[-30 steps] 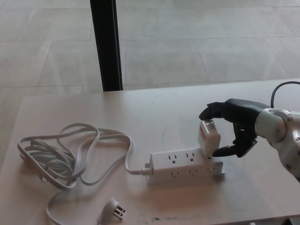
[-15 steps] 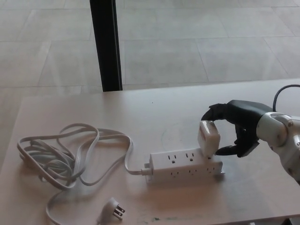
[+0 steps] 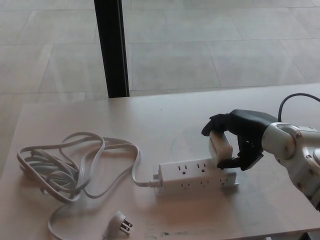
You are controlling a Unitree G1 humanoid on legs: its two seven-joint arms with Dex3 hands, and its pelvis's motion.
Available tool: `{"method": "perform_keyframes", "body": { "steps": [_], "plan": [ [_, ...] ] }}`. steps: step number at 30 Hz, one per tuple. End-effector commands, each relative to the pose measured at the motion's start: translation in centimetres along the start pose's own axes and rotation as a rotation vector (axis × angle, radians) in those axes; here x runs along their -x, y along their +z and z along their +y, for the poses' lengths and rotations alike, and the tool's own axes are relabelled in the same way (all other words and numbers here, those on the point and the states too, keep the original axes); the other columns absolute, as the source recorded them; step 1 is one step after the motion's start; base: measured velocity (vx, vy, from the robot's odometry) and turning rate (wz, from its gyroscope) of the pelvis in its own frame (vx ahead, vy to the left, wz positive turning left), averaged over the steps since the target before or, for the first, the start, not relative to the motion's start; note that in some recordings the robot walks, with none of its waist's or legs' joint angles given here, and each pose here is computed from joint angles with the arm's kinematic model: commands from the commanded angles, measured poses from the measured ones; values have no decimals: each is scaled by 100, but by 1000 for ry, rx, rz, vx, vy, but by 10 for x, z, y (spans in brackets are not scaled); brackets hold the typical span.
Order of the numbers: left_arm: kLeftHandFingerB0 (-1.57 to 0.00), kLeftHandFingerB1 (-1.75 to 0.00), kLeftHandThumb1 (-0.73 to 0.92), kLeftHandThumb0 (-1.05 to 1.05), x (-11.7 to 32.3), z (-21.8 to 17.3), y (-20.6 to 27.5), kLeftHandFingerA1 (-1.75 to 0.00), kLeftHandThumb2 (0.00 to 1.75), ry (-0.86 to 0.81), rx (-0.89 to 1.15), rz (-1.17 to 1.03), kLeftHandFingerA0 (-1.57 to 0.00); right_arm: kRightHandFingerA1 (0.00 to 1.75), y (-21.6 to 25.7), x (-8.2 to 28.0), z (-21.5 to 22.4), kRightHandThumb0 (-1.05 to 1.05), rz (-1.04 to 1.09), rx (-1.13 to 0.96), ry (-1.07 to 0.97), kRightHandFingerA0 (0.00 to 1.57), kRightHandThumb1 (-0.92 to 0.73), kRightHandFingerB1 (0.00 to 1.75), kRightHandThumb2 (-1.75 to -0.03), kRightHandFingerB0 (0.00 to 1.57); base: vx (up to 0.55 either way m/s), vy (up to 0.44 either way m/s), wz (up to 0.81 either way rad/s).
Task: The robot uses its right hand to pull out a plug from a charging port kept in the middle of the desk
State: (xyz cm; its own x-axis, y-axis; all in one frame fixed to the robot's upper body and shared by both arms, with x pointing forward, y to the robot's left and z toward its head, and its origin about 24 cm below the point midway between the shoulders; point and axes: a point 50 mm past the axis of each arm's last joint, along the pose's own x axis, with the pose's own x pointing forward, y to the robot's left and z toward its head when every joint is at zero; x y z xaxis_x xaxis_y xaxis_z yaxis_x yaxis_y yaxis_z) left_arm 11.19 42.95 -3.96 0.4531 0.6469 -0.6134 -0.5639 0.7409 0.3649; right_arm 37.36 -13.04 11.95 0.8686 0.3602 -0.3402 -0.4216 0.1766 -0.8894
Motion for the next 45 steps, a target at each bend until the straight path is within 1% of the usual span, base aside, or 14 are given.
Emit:
{"method": "perform_keyframes", "body": {
  "steps": [1, 8, 10, 11, 17, 18, 19, 20, 21, 24, 31, 32, 35, 45],
  "plan": [
    [-59, -71, 63, -102, 0, 4, 5, -83, 60, 14, 2, -27, -70, 160, -4, 0, 9, -58, 14, 13, 40, 72, -51, 45, -61, 51, 0, 0, 0],
    [-58, -72, 42, -105, 0, 4, 4, -84, 99, 18, -19, -31, -75, 165, -7, 2, 13, -32, 38, 34, 49, 84, -66, 57, -64, 92, 0, 0, 0],
    [-61, -69, 66, -102, 1, 4, 3, -81, 61, 17, -17, -31, -75, 161, -7, 3, 13, -30, 45, 32, 57, 88, -65, 58, -61, 93, 0, 0, 0],
    [-61, -70, 48, -102, 1, 4, 2, -80, 95, 13, -18, -30, -71, 162, -7, 3, 13, -30, 49, 29, 55, 86, -63, 59, -64, 94, 0, 0, 0],
    [-66, -66, 71, -101, 1, 4, 1, -79, 63, 15, -14, -30, -73, 150, -10, 4, 14, -23, 21, 6, -14, 93, -52, 69, -64, 98, 0, 0, 0],
    [-62, -65, 48, -102, 1, 4, 1, -80, 103, 13, -16, -31, -74, 156, -10, 4, 14, -24, 13, -5, -41, 89, -51, 72, -65, 98, 0, 0, 0],
    [-67, -63, 72, -101, 1, 4, 0, -78, 61, 10, -16, -30, -72, 154, -10, 5, 14, -21, 10, -21, -58, 92, -49, 74, -73, 98, 0, 0, 0],
    [-61, -65, 48, -99, 1, 4, 0, -79, 105, 9, -13, -28, -73, 150, -11, 5, 15, -21, 0, -32, -81, 95, -46, 77, -85, 97, 0, 0, 0],
    [-68, -64, 73, -102, 1, 4, 0, -79, 62, 9, -5, -28, -72, 149, -11, 5, 16, -19, -10, -41, -101, 95, -45, 78, -83, 98, 0, 0, 0],
    [-66, -63, 75, -104, 1, 4, 0, -78, 62, 9, -20, -31, -72, 106, -11, 6, 16, -21, -15, -67, -135, 96, -49, 75, -73, 92, 0, 0, 0],
    [-66, -63, 74, -104, 2, 6, -3, -78, 62, 2, -12, -29, -71, 151, -9, 7, 2, -17, -56, -151, -231, 93, -47, 81, -74, 92, 0, 0, 0],
    [-59, -65, 51, -102, 2, 6, -3, -80, 108, 2, -8, -28, -75, 139, -9, 7, 0, -16, -64, -153, -249, 96, -47, 81, -80, 93, 0, 0, 0],
    [-58, -65, 51, -105, 2, 6, -3, -81, 109, -1, -2, -37, -73, 125, -5, 10, -14, -16, -66, -150, -286, 93, -51, 80, -76, 92, 0, 0, 0],
    [-59, -65, 76, -102, 2, 6, -2, -78, 64, -14, 35, -39, -69, 96, 4, 13, -47, -23, -105, -42, -317, 86, -57, 69, -59, 86, 0, 0, 0]
  ]
}}
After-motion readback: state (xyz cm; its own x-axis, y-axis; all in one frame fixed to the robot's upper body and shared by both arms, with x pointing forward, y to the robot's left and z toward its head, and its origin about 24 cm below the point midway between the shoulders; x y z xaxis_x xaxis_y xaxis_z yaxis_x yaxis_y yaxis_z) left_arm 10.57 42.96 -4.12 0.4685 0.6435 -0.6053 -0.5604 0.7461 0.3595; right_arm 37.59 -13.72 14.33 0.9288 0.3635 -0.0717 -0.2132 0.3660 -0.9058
